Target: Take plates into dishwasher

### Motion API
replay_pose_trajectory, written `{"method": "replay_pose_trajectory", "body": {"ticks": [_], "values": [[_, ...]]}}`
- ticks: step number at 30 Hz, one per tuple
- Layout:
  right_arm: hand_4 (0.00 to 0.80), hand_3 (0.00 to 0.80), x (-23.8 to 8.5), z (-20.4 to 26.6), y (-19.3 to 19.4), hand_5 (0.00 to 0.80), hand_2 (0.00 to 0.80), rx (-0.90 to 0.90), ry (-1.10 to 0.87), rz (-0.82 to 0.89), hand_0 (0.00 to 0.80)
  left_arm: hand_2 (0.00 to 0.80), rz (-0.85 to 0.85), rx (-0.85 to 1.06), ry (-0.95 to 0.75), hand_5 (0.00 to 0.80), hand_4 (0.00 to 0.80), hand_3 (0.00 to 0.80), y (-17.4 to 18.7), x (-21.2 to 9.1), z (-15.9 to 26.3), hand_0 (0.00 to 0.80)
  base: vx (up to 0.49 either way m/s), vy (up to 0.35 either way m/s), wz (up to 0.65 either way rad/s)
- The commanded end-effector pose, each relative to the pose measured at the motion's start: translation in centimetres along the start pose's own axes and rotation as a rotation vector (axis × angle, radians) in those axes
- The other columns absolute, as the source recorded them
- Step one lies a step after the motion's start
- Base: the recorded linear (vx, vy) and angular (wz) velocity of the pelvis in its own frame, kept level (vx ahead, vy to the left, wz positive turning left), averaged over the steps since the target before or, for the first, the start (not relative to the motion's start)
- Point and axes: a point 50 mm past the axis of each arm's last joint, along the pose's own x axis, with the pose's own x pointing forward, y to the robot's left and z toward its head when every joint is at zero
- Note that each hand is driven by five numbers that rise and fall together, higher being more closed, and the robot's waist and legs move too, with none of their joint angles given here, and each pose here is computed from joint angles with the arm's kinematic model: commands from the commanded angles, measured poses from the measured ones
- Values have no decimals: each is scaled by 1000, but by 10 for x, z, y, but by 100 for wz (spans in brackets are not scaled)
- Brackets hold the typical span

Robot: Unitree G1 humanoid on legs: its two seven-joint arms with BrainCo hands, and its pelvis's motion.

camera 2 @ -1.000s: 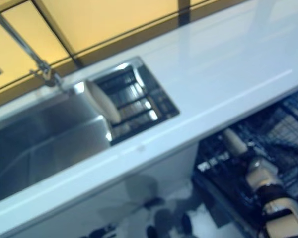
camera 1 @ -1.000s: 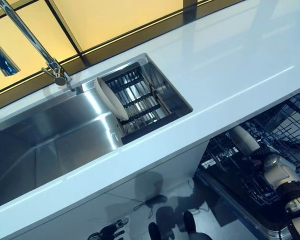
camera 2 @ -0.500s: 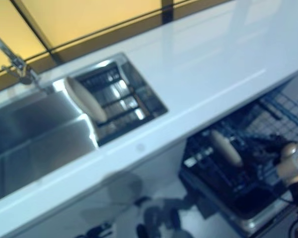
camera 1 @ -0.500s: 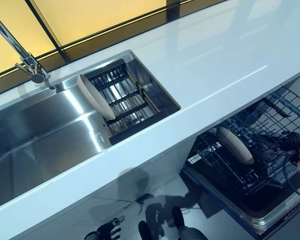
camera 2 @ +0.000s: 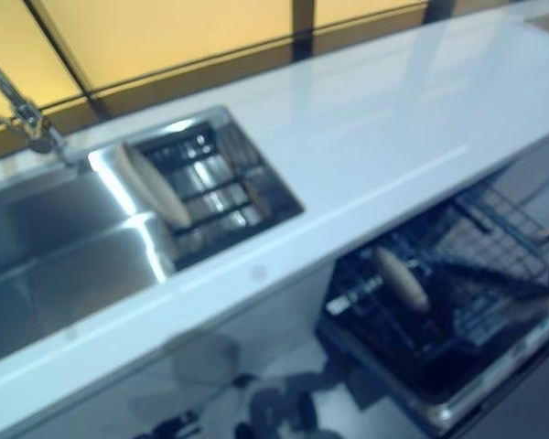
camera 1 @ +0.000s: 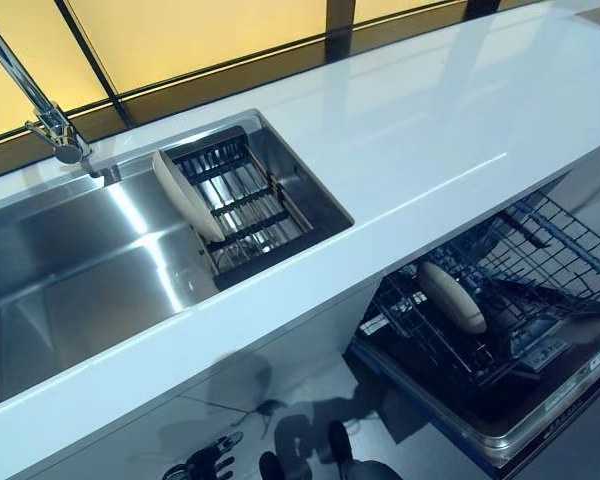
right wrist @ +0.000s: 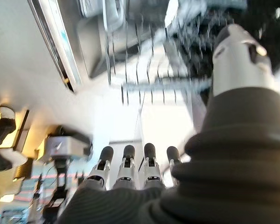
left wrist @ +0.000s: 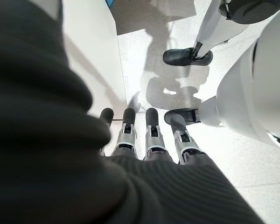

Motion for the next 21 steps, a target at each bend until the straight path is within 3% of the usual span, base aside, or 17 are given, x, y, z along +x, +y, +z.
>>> {"method": "replay_pose_trajectory", "body": {"ticks": [1, 5, 11, 12, 17, 19, 20, 21], "values": [[0, 0, -6, 7, -35, 0, 0, 58, -22, -172, 0, 0, 81, 29, 30, 0, 0, 0, 27, -9, -1, 0, 0, 0, 0], [0, 0, -16, 27, -63, 0, 0, 99, -83, -340, 0, 0, 85, 30, 33, 0, 0, 0, 29, -10, -1, 0, 0, 0, 0], [0, 0, -18, 30, -66, 0, 0, 102, -96, -361, 0, 0, 84, 29, 33, 0, 0, 0, 29, -10, -1, 0, 0, 0, 0], [0, 0, -31, 59, -82, 0, 0, 111, -183, -480, 0, 0, 81, 16, 31, 0, 0, 0, 29, -9, -1, 0, 0, 0, 0], [0, 0, -44, 86, -88, 0, 0, 91, -303, -536, 0, 0, 80, 8, 35, 0, 0, 0, 27, -9, -4, 0, 9, 13, 0], [0, 0, -92, 164, -79, 0, 0, -118, -734, -645, 0, 0, 69, -23, 28, 0, 0, 0, 21, -7, -5, 0, -6, 34, 34], [0, 0, -92, 164, -79, 0, 0, -118, -734, -645, 0, 0, 69, -23, 28, 0, 0, 0, 21, -7, -5, 0, 13, 46, 77], [0, 0, -106, 181, -70, 0, 0, -169, -860, -650, 0, 0, 62, -38, 26, 0, 0, 0, 18, -6, -6, 0, 32, 37, 42]]}}
